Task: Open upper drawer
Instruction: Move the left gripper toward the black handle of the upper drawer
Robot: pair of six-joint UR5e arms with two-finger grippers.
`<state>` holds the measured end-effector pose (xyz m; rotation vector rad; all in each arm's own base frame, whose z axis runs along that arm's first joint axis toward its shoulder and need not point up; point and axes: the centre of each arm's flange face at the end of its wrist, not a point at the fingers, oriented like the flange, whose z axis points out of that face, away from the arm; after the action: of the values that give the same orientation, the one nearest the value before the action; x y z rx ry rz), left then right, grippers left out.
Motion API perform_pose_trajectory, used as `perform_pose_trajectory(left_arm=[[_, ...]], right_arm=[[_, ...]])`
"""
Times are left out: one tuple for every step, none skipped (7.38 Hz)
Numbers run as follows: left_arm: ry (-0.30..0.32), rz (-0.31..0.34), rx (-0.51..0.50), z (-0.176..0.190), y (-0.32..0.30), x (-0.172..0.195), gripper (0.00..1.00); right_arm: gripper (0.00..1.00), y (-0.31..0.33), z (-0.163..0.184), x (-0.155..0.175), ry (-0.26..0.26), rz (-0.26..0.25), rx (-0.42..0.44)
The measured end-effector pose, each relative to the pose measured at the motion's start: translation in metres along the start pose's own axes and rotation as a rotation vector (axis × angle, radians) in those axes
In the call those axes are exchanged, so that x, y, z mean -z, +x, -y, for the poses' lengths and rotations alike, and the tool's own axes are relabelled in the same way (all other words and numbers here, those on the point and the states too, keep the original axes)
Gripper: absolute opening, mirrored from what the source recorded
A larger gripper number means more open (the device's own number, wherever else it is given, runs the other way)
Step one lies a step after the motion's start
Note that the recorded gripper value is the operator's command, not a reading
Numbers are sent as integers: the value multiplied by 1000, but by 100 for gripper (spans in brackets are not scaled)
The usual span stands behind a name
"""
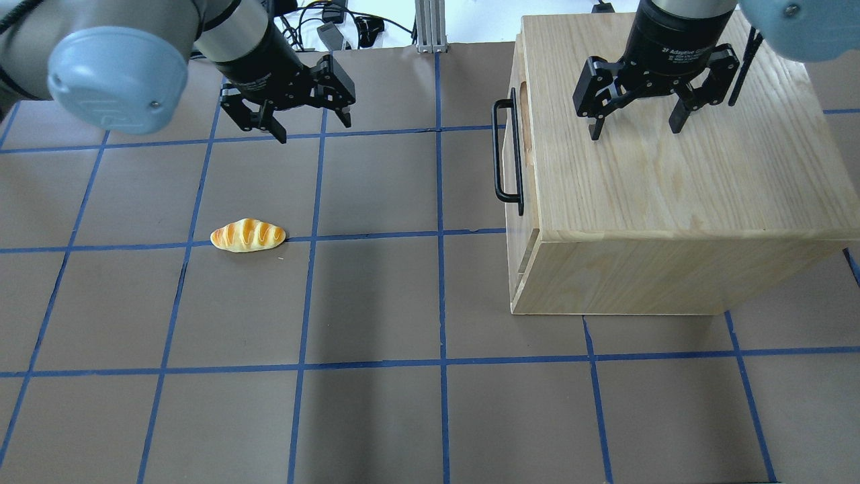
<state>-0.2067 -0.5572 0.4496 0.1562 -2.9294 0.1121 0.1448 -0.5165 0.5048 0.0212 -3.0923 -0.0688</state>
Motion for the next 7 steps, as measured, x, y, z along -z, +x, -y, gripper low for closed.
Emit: perform_pose_trajectory(left_arm=[[9,-21,19,1,20,-14,100],[20,-41,35,2,38,-28,100],[34,-86,58,3,56,-38,100],[31,-161,80,3,73,-45,100],[7,-224,89,1,86,-53,100],[-16,-254,82,-4,98,-61,100],[-33,-267,61,-13,113,-69,100]], right_arm=[[100,0,0,0,0,0,0],[100,0,0,0,0,0,0],[100,0,0,0,0,0,0],[100,0,0,0,0,0,0],[100,0,0,0,0,0,-1],[100,0,0,0,0,0,-1],[100,0,0,0,0,0,-1]])
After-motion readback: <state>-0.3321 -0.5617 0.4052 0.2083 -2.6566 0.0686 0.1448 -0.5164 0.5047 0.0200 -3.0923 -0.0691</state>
